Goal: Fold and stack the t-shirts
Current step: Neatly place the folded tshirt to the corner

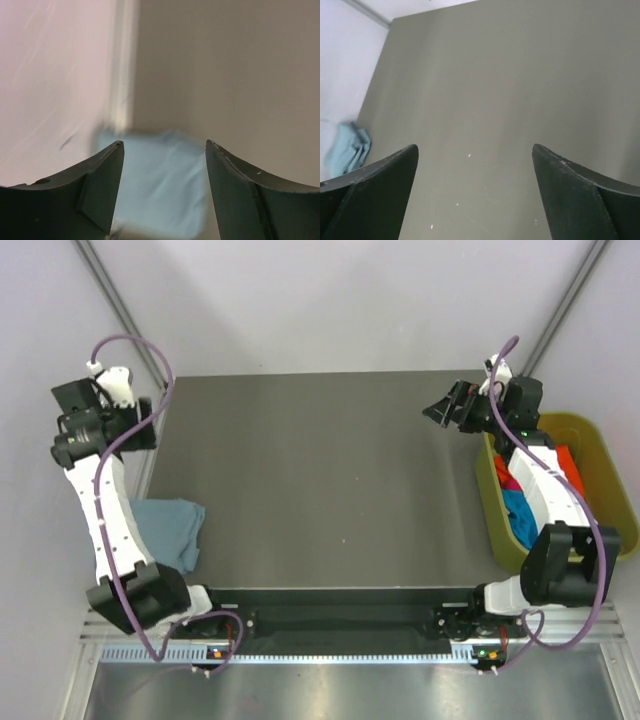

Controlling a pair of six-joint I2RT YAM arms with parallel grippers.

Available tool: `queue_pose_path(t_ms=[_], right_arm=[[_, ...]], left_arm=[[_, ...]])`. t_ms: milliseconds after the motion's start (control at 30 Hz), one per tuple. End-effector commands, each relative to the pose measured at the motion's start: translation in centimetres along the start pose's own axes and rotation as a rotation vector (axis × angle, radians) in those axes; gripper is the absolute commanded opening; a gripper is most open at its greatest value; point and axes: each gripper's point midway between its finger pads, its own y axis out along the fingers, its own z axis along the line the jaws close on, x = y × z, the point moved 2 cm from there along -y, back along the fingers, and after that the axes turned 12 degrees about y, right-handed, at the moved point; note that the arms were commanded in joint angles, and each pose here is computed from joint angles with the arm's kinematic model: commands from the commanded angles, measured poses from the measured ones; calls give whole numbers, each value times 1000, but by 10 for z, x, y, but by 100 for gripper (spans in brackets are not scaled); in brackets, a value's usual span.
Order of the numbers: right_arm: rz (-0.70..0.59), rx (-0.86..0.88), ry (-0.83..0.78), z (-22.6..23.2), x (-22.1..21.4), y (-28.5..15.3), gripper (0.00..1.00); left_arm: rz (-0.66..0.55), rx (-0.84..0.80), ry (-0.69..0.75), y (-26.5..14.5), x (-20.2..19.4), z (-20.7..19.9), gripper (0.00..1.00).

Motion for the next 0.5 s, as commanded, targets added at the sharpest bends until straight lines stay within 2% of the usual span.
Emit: queue_pose_path(t_ms=[0,33,67,100,167,233,300,367,400,433,467], right_arm=[[-109,-71,-174,3,25,-24,100],[-120,-79,-231,7,28,-30,100],[-123,-104,-250,6,30,-35,100],[-135,-126,-264,6,33,-39,100],[-136,-189,-289,5,40,-47,100],[-133,-231,-325,3,45,-48,100],[-183,-324,-330,0,63,-53,100],[-227,-373,-303,3,79,-53,100],[-240,-379,-297,7,85,-54,100],[-251,-384,-290,10,90,-52,100],[-280,-375,-302,23,102,-55,99]], left_arm=[[-409,-224,-214,-34,84,-52,71],[-472,-239,-268,-39,95,-57,72],[-594,-211,-278,-44,112,-55,76],[-630,-243,-340,-47,121,-65,84],[-693,-275,-357,-47,134,-70,85],[-649,-321,-338,-29,141,-87,88],[-590,-325,-292,-4,146,-98,89],[-544,-292,-232,17,154,-101,97],[-498,-280,-74,25,153,-120,97],[-454,-156,9,34,155,-111,99],[-438,-108,100,44,173,-113,99]])
